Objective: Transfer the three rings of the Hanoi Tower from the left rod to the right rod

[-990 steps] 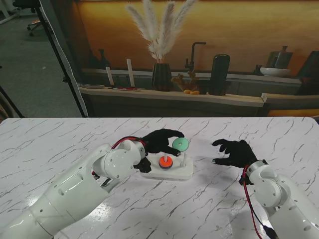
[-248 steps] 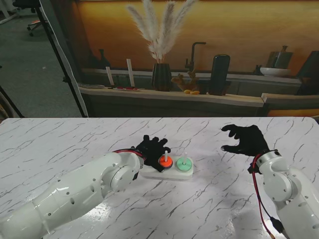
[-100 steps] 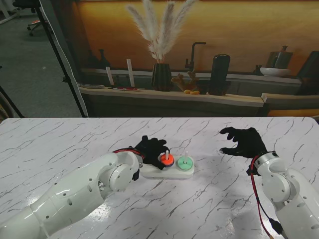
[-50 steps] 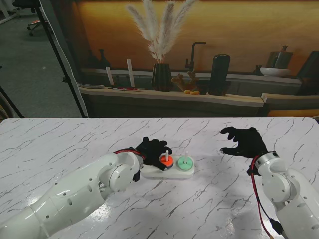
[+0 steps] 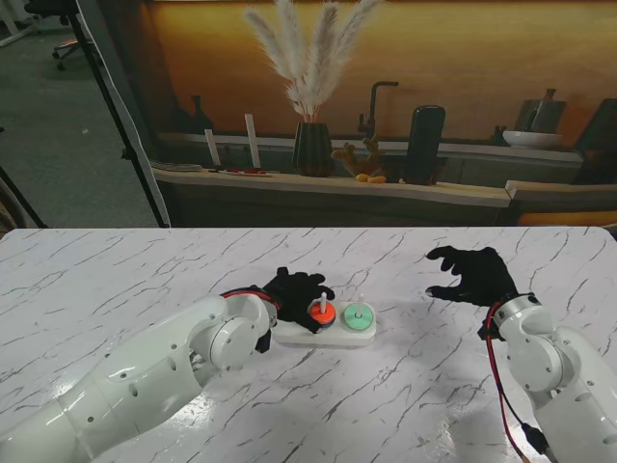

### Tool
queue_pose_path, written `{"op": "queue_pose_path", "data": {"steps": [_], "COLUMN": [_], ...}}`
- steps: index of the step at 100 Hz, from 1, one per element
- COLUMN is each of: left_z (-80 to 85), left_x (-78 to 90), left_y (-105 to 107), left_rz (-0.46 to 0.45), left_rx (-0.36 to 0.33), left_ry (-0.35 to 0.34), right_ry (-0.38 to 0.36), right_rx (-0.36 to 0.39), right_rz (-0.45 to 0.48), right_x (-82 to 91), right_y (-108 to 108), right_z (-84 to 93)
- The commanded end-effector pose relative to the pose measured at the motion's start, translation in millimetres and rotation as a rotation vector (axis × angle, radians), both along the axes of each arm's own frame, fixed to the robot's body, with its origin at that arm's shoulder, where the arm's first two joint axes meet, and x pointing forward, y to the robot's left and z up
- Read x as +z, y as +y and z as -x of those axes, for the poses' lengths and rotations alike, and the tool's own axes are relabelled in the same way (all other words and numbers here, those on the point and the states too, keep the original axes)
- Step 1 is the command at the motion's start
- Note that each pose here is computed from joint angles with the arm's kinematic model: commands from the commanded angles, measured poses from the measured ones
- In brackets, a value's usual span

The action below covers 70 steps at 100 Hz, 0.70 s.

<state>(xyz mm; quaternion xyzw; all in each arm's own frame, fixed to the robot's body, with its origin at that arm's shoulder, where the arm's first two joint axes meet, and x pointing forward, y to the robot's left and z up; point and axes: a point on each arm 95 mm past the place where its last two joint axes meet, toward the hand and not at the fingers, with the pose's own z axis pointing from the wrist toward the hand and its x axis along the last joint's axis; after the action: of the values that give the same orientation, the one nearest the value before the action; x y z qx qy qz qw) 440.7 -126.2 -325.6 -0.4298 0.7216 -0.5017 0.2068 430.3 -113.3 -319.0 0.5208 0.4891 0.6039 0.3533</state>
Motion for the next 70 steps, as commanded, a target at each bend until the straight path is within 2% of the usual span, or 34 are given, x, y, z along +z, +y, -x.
{"op": "queue_pose_path", "data": {"steps": [1, 70], "left_z": [3.6, 2.5], "left_x": [-2.3, -8.4], "left_y": [-4.0, -7.1], "left_rz": [0.003, -0.020], "left_rx": [-0.029, -0.027], "left_ry": [0.008, -0.016], "right_ry": [0.008, 0.011], "right_rx": [0.006, 0.002], "right_rz": [-0.006, -0.008], "right_x": [-4.4, -6.0], "right_y": [3.7, 2.8], "right_z": [2.0, 3.5]}}
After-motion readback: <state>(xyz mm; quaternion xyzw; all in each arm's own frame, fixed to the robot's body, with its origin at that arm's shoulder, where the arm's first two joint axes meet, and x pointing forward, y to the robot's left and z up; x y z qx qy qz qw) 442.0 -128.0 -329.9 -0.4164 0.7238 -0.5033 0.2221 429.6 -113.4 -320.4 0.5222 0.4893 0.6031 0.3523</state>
